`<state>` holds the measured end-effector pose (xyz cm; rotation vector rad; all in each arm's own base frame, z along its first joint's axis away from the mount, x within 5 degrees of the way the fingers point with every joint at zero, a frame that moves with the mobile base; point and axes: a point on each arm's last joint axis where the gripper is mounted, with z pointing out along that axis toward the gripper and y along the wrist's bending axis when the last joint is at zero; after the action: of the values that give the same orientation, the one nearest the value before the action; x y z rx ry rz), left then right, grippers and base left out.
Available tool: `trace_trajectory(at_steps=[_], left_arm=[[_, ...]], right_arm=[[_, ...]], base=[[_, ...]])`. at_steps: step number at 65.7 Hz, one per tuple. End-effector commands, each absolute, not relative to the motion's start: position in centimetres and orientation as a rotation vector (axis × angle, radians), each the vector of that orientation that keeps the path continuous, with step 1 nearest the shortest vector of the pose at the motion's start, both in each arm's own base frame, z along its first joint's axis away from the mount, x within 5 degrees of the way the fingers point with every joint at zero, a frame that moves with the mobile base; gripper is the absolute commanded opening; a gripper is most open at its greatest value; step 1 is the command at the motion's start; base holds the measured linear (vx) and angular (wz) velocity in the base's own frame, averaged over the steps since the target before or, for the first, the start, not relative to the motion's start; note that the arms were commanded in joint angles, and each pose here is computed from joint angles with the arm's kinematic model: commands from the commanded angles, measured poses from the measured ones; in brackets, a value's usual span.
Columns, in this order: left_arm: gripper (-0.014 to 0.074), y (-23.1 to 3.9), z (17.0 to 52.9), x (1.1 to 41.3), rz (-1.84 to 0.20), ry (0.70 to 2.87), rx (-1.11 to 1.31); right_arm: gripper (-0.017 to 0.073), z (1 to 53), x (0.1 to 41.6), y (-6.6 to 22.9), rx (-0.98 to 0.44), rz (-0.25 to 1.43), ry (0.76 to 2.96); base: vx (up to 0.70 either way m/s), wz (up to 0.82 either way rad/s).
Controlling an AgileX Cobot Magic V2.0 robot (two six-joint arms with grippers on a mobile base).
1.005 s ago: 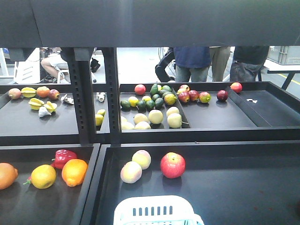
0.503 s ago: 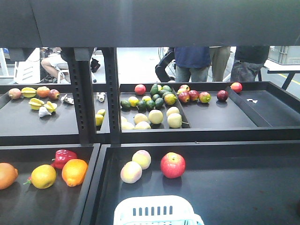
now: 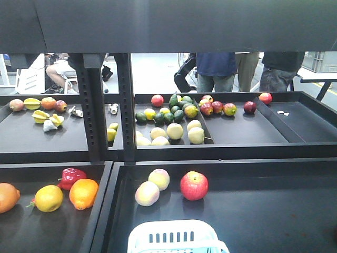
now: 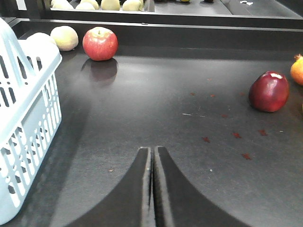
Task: Pick three apples into basket with both arms
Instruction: 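Move the left gripper down onto the light-blue basket handle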
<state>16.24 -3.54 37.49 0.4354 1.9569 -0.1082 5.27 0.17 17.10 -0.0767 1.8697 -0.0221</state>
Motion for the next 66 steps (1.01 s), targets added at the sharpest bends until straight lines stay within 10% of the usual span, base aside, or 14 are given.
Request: trace_trajectory(at_steps=[1, 32, 56, 66], left_arm=[[-0.0006, -4.2, 39.6, 16.3, -0.252, 1.837, 0.339], [0.0039, -10.4, 37.7, 22.8, -0.457, 1.924, 1.206], [0.0636, -15.0, 39.3, 25.0, -0.584, 1.84, 1.388], [0.0732, -17.4, 37.9, 25.6, -0.64, 1.838, 1.413]], right_arm=[[-0.0004, 17.7, 5.4, 0.1, -0.072, -0.036, 1.803], [-0.0004, 17.7, 5.4, 0.1, -0.072, -0.035, 1.804], [-0.0004, 17.7, 5.5, 0.1, -0.072, -0.036, 1.803], [-0.0004, 17.7, 5.5, 0.1, -0.072, -0.036, 1.803]], base=[[0.0, 0.0], [0.0, 0.0], [0.0, 0.0], [0.0, 0.0]])
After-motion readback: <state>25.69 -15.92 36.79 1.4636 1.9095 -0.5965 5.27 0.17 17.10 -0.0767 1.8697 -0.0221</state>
